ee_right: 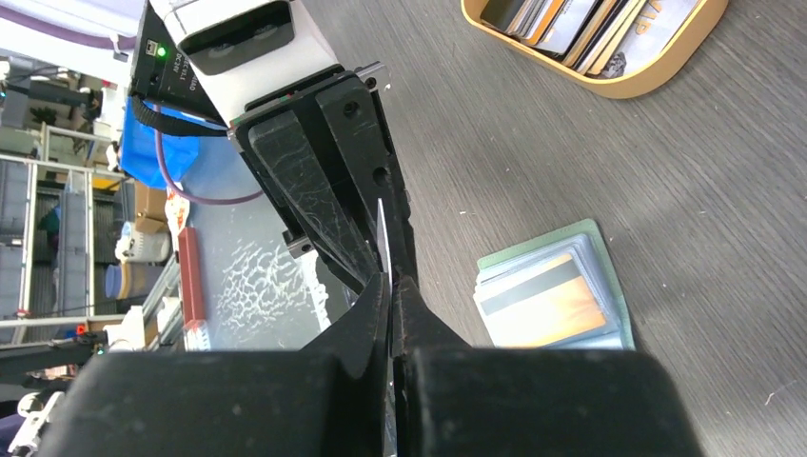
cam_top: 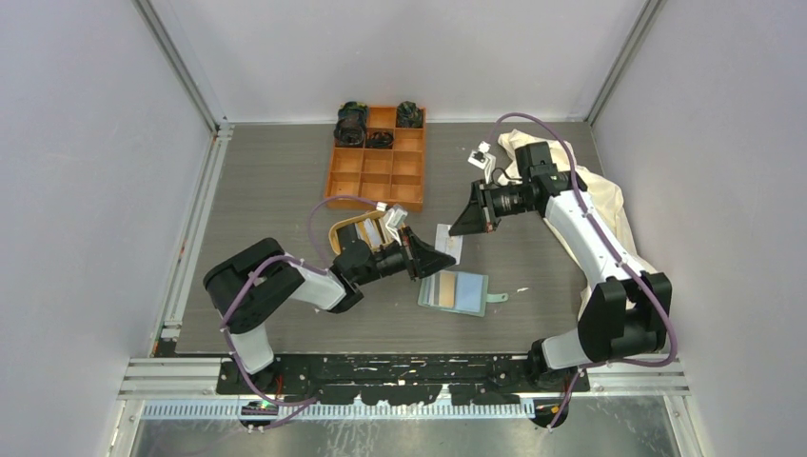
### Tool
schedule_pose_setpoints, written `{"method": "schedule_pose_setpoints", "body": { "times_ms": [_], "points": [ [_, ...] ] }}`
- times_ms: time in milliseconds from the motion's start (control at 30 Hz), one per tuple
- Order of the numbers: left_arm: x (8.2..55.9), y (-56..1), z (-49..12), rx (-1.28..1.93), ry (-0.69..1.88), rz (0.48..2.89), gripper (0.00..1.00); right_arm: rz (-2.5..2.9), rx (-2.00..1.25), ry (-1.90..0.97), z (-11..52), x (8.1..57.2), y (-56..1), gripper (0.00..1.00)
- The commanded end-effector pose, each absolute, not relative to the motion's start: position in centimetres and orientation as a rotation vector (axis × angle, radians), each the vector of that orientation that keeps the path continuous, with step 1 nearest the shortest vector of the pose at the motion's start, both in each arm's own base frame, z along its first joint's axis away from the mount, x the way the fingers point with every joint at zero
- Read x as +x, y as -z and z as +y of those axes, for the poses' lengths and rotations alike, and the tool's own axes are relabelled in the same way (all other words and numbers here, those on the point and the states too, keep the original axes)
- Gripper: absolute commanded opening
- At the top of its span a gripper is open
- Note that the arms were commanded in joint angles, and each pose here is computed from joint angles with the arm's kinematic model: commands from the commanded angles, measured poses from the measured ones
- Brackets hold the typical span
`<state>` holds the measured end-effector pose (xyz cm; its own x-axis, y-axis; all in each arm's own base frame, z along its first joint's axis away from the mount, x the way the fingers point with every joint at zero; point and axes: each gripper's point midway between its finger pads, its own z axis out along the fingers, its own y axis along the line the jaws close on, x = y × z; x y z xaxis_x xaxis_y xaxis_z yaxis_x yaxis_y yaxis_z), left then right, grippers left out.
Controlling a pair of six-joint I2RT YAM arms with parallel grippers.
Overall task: Put the credit cards into the card holder
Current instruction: Insert the credit card into the card holder.
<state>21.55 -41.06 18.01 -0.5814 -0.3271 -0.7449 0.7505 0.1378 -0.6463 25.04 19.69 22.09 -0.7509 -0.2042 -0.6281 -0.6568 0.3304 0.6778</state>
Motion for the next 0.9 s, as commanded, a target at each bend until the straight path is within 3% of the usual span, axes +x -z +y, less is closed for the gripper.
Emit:
{"method": "schedule_pose_setpoints", "body": {
  "times_ms": [0,133,233,467,500,633,767,867],
  "points": [
    [21.3,-21.6,-41.2,0.458,1.680,1.433,0.00,2.080,-0.797,-1.397,20.1,24.7,-23.9,0.01],
    [21.3,-21.3,-40.6,0.466,1.680,1.444,0.00,2.056,-0.847,-1.357,19.8,24.2,-24.0,0.05],
    [21.1,-21.0,-40.1,0.488,1.662,1.442,0.00,2.049,-0.893,-1.292,19.4,24.2,-23.8,0.22],
    [20.4,-18.9,-39.7,0.559,1.634,1.523,0.00,2.044,-0.990,-1.113,18.2,26.0,-24.3,0.75],
    [20.4,-18.6,-39.5,0.566,1.626,1.537,0.00,2.042,-1.011,-1.105,18.1,26.2,-24.6,0.96],
    [20.7,-17.2,-38.6,0.572,1.593,1.615,0.00,2.033,-1.027,-0.955,16.6,28.6,-26.1,1.00],
    [20.4,-15.4,-38.4,0.634,1.558,1.768,0.00,1.988,-0.832,-0.823,14.6,32.1,-28.3,1.00],
    [19.9,-14.9,-38.4,0.714,1.537,1.852,0.00,1.913,-0.960,-1.071,16.0,28.5,-28.6,0.98]
  ]
}}
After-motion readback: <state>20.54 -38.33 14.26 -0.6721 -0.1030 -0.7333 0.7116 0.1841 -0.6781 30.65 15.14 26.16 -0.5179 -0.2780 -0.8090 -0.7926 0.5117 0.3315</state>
